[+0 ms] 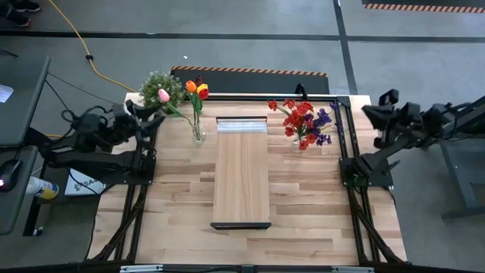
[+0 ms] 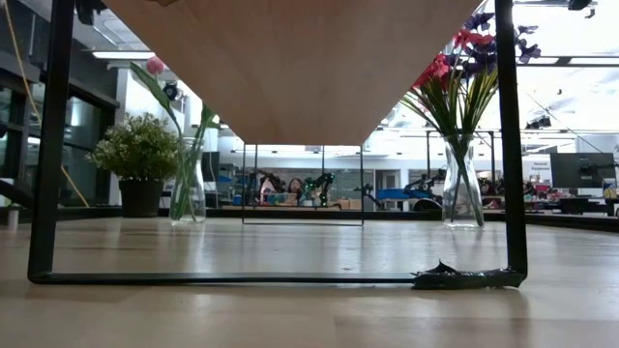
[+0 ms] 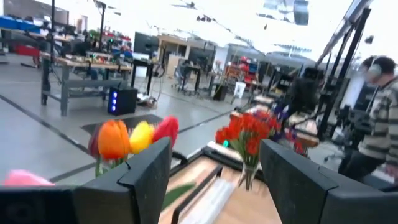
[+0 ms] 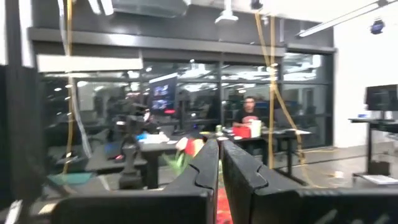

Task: Pick and place flowers into a vace then onto a shelf
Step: Put the left transparent vase with tulips on the shelf

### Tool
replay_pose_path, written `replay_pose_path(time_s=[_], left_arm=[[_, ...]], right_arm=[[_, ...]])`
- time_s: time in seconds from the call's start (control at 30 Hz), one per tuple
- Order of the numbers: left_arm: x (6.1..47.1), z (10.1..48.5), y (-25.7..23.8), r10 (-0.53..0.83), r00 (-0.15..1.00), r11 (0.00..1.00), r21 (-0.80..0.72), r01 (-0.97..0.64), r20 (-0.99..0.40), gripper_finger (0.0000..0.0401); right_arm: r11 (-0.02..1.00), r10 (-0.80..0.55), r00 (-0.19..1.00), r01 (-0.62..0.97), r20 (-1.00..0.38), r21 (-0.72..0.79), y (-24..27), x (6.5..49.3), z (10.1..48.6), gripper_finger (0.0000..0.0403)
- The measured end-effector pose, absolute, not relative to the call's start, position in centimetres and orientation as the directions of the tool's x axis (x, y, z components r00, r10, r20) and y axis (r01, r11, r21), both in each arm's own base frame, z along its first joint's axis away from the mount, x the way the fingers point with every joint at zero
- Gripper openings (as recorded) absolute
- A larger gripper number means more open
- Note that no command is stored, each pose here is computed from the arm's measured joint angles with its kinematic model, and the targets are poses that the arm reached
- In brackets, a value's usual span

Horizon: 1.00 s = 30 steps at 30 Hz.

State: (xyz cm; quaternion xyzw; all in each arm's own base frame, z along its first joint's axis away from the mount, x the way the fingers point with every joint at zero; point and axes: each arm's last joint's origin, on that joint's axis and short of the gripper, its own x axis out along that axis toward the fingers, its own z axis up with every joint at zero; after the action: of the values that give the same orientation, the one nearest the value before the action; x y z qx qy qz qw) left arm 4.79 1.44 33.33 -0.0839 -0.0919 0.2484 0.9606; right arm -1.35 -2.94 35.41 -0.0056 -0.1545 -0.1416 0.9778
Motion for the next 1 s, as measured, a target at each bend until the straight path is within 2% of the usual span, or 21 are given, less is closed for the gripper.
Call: replay_pose_path(time_s=[0.17, 0.4, 0.77, 1.0], left_arm=[[4.2, 35.2, 1.4, 0.492, 0.855, 0.865, -0.204, -0.459, 0.161, 0.0276], [4.5, 37.8, 1.4, 0.493, 0.866, 0.865, -0.156, -0.477, 0.084, 0.0276], [4.6, 40.9, 1.6, 0.537, 0.842, 0.838, -0.147, -0.526, 0.048, 0.0276], [5.9, 41.6, 1.6, 0.535, 0.845, 0.834, -0.159, -0.528, -0.004, 0.0276]], right_arm=[[0.952, -0.297, 0.892, 0.306, 0.34, 0.03, -3.7, -2.7, 36.8, 0.0012], [0.943, -0.306, 0.874, 0.334, 0.377, -0.008, -4.4, -4.1, 38.3, 0.0012], [0.941, -0.321, 0.85, 0.335, 0.417, 0.041, -5.2, -5.5, 39.3, 0.0012], [0.94, -0.331, 0.818, 0.328, 0.471, 0.092, -5.5, -6.0, 40.0, 0.0012]])
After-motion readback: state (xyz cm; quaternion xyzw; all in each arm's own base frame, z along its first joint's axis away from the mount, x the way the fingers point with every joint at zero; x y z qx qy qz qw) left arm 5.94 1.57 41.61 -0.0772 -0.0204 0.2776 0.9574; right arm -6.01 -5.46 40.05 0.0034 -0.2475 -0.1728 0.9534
